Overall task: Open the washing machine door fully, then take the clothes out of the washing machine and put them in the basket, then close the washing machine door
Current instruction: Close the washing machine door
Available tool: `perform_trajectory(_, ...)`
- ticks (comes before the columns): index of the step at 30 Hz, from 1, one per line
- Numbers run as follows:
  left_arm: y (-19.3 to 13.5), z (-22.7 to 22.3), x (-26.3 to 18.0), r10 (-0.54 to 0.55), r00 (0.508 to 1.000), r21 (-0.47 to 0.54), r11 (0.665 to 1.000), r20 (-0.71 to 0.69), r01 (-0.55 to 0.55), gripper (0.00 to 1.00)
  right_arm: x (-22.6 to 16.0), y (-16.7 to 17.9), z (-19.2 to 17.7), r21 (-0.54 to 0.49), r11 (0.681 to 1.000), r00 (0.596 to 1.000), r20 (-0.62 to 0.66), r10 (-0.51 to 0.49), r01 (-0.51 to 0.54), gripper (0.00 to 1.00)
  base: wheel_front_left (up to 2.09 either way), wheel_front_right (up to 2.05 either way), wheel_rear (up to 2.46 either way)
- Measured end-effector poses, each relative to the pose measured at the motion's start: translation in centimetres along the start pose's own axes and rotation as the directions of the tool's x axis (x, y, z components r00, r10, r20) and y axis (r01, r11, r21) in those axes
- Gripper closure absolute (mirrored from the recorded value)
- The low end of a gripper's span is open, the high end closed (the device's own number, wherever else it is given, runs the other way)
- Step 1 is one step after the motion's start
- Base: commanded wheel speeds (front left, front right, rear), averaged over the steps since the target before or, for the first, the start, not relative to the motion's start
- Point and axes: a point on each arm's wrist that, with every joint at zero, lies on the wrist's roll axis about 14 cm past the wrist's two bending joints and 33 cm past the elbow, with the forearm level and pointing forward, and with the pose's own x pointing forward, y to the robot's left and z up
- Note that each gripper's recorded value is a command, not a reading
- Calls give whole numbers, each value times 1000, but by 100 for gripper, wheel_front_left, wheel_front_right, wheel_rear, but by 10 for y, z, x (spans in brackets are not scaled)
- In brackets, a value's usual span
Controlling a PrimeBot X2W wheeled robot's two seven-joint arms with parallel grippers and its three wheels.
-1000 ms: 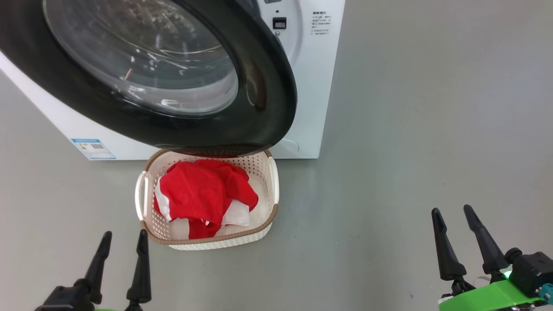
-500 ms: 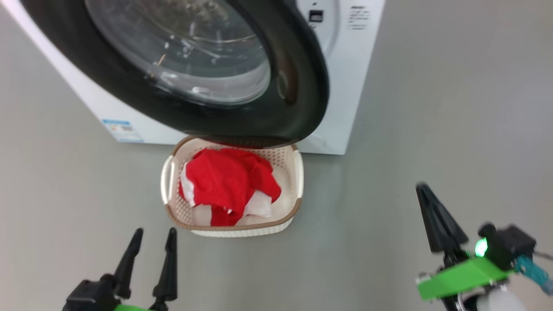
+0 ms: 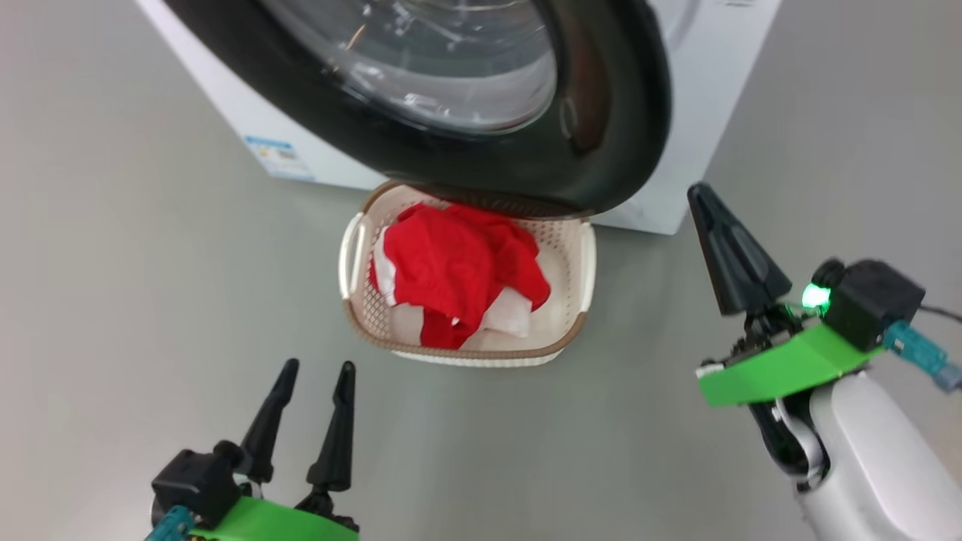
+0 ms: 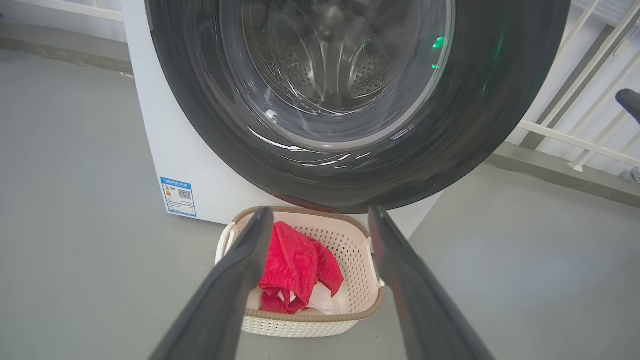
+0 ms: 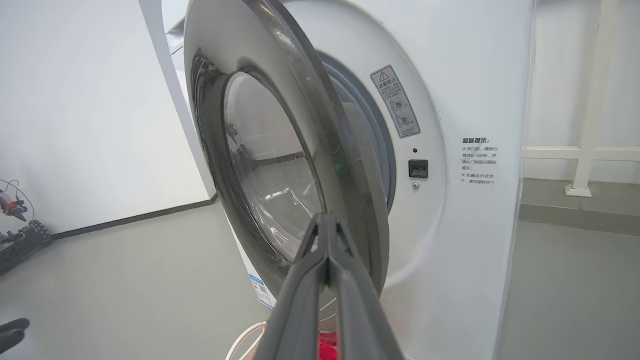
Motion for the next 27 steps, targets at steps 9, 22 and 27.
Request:
perform_trajectory(9,-1,-2,13,10,1000,-9,1000,-8,-10,0,41,4,-16,27,997,997,-3,74,-74,100,0,0,0)
perform_trajectory(22,0,-13,31,18,999,-8,1000,-35,-19,0,76,-7,-45,62,994,996,-7,94,-94,100,0,0,0)
perform_trajectory(27,-3,-15,42,7,999,-12,1000,-36,-8,0,92,-23,-45,63,995,997,25,78,-79,100,0,0,0)
